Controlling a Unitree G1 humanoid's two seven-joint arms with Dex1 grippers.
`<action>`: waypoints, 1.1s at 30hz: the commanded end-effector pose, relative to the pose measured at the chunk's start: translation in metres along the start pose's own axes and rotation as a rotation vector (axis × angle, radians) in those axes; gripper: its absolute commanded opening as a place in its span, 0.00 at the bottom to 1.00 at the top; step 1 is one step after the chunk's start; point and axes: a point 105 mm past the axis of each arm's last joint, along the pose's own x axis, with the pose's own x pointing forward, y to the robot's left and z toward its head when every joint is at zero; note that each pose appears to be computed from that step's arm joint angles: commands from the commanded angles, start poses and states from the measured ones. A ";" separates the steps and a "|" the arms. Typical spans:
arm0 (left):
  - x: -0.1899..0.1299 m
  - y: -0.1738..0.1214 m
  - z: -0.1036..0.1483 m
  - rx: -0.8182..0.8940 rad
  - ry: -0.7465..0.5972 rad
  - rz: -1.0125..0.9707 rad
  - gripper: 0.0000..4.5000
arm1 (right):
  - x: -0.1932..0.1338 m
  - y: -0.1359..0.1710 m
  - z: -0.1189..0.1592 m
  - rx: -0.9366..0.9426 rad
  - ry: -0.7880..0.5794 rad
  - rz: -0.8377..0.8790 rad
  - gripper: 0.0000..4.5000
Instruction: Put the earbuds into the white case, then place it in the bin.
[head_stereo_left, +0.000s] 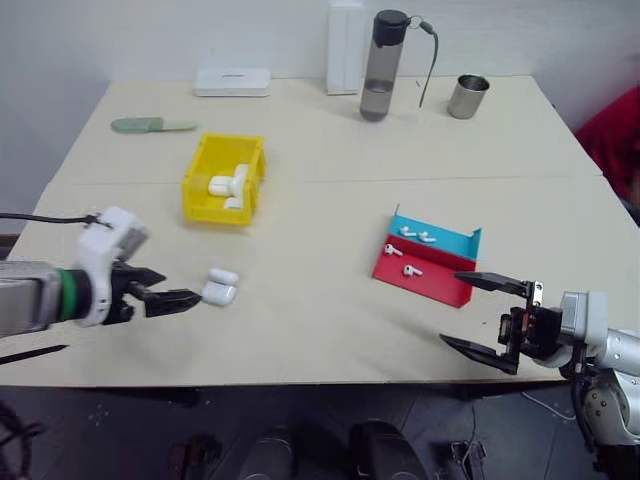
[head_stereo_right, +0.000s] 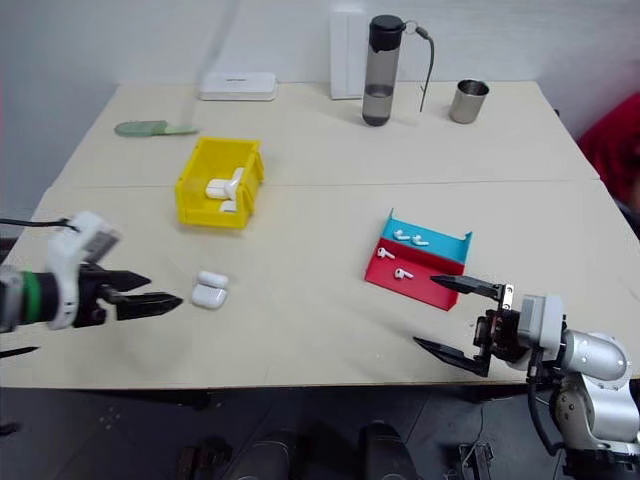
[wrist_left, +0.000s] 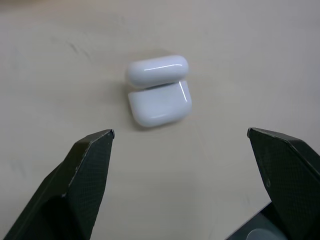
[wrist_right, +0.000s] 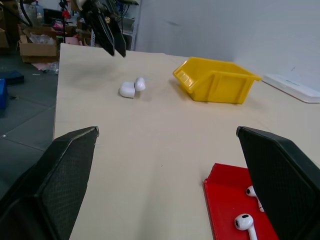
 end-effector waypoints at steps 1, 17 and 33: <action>0.014 0.003 0.005 -0.003 0.015 0.032 1.00 | 0.006 0.008 0.007 -0.030 -0.023 0.008 1.00; 0.073 0.003 -0.001 0.021 0.063 0.136 1.00 | 0.037 0.012 0.021 -0.034 -0.032 -0.030 1.00; 0.076 0.007 -0.010 0.031 0.070 0.117 0.61 | 0.035 0.009 0.023 -0.035 -0.026 -0.043 1.00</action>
